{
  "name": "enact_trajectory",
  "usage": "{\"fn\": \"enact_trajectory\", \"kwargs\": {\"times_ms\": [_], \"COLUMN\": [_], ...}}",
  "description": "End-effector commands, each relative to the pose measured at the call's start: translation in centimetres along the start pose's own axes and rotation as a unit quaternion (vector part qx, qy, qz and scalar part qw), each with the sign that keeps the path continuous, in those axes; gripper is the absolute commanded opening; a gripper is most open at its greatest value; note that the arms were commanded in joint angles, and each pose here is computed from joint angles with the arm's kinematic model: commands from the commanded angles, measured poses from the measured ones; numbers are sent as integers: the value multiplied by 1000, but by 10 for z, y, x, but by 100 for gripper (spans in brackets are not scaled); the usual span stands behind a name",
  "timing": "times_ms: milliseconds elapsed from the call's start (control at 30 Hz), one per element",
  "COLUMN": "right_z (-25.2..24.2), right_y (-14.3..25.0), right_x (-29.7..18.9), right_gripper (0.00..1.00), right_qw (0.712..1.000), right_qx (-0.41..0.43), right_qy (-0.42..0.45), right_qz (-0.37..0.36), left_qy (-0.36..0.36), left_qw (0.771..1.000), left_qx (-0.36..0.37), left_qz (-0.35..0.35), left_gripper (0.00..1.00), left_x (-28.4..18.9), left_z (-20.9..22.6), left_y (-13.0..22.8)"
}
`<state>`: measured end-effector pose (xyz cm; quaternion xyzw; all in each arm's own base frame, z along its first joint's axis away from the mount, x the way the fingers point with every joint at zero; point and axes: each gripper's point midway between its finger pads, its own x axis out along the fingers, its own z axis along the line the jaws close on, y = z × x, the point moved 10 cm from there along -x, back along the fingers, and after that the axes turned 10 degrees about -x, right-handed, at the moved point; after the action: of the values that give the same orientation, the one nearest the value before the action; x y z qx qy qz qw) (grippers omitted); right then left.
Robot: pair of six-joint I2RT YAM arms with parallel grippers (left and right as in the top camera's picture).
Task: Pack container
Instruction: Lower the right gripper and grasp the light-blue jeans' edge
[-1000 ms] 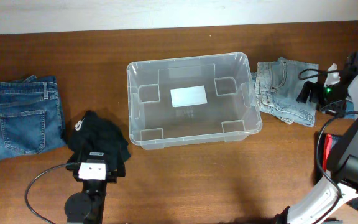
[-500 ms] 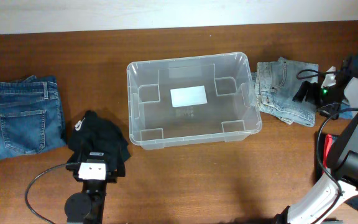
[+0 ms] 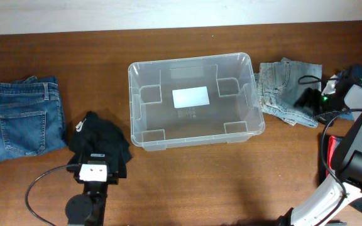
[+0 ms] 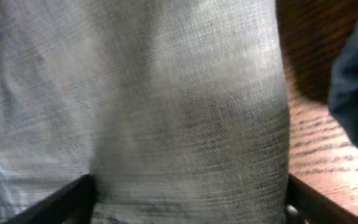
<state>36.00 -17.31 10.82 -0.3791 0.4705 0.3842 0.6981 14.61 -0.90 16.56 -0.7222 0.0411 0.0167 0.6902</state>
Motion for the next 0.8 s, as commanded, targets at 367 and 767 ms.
{"fn": "enact_trajectory", "kwargs": {"times_ms": [367, 767], "right_z": [-1, 5], "right_y": [8, -11], "right_x": [7, -21], "right_gripper": [16, 4], "right_qw": [1000, 1000], "right_qx": [10, 3], "right_qy": [-25, -16], "right_qz": [16, 8], "left_qy": [3, 3], "left_qw": [1000, 1000], "left_qx": [3, 3], "left_qz": [-1, -1], "left_gripper": [99, 100], "left_x": [0, 0], "left_z": [-1, -1], "left_y": [1, 1]}}
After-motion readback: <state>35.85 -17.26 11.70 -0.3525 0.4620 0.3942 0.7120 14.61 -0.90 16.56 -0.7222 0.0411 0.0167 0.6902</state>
